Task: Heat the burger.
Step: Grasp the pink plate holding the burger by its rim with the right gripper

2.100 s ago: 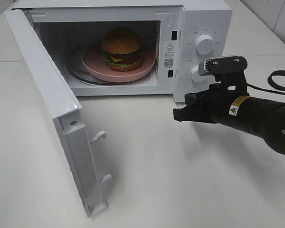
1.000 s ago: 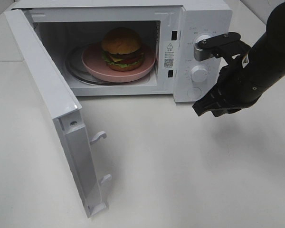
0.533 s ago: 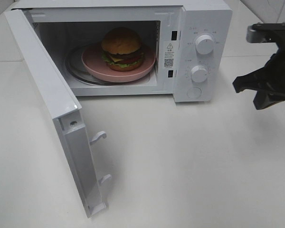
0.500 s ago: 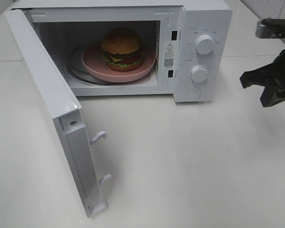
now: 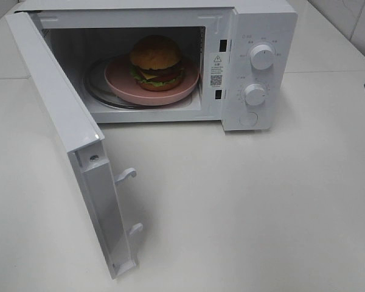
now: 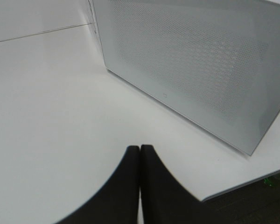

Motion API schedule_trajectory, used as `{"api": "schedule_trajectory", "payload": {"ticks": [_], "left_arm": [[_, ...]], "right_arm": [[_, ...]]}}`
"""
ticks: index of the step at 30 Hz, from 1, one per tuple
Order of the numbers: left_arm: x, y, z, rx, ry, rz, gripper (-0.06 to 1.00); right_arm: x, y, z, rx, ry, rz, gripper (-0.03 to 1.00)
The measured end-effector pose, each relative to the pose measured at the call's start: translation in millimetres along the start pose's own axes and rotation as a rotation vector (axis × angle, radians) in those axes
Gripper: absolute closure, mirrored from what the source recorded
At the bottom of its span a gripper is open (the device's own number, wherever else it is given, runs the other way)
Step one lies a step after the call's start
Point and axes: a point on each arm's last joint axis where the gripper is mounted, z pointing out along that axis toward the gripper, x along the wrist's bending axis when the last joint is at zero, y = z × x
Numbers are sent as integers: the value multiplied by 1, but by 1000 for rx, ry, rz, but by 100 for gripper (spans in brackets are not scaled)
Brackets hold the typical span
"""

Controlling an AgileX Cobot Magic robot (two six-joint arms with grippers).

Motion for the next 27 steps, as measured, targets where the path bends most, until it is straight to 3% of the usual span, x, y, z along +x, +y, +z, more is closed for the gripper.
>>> {"api": "schedule_trajectory", "payload": {"ticks": [10,12,15,17,27], "left_arm": [[0,0,0,0,0,0,94],[0,0,0,0,0,0,94],[0,0,0,0,0,0,94],[0,0,0,0,0,0,94],[0,0,0,0,0,0,94]], "right_arm": [[-3,-60,-21,10,0,1,89],[-4,-85,-28,-9,0,1,89],[-4,-91,-29,-11,1,1,88],[-5,-112,-35,-69,3,1,87],[-6,-142,-51,-215,10,1,86]]}}
